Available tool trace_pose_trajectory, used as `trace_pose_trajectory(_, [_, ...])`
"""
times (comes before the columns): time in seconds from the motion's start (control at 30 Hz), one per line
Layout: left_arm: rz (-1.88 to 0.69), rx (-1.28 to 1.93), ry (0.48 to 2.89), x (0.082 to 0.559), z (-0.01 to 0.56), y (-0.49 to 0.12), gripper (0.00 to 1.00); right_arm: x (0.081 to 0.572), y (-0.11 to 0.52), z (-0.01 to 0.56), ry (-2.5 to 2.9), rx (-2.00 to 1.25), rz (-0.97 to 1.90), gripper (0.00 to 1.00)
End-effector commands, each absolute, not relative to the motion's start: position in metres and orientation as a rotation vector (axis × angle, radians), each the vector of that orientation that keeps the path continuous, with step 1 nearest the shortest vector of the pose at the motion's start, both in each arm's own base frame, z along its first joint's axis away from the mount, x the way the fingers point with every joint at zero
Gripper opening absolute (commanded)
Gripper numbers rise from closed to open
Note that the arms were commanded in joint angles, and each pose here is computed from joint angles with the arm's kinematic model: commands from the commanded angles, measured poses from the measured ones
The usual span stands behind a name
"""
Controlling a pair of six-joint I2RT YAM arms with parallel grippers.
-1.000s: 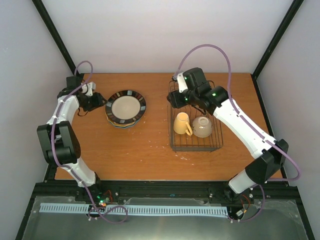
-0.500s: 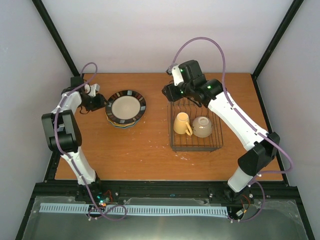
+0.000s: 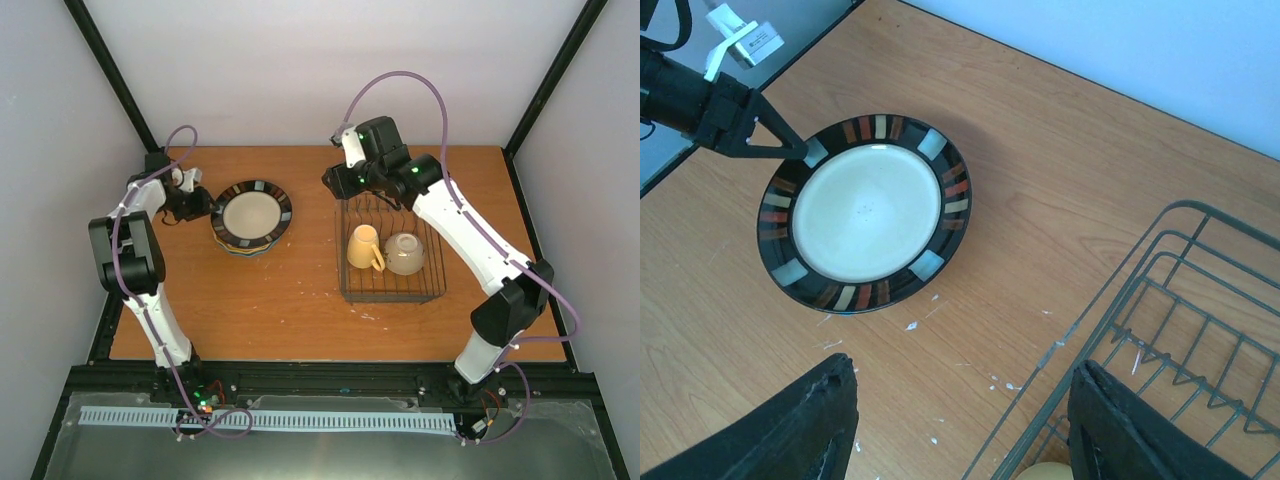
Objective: Load the mixed dishes into the dish rack
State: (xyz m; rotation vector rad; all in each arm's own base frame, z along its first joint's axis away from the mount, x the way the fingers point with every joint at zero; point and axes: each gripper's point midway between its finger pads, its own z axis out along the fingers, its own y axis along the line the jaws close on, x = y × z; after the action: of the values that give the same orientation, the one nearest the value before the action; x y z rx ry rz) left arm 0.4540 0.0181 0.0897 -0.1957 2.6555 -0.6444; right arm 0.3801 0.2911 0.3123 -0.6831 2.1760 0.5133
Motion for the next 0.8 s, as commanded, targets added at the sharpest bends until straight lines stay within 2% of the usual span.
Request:
trace_pose_trajectory(0.0, [-0.672,-0.151,2.629,0.465,0.095,0.018,0.35,0.386,0.294,0.313,2.168,-0.701,0.517,0.57])
trace_pose_trajectory(0.4, [-0.700,-0.154,2.652,0.467,0.081,0.016,0.24,0.390,0.296,0.307,2.183,-0.701,0.519,0.57])
trace_pose_trajectory(0.63, [-0.694,-0.146,2.656,0.466,0.083,0.017,0.05,0.391,0.296,0.303,2.192,-0.704,0.523,0.57])
trace_pose_trajectory(0.77, [-0.686,-0.144,2.657,0.465,0.085,0.018,0.01,0.391,0.296,0.300,2.198,-0.706,0.521,0.57])
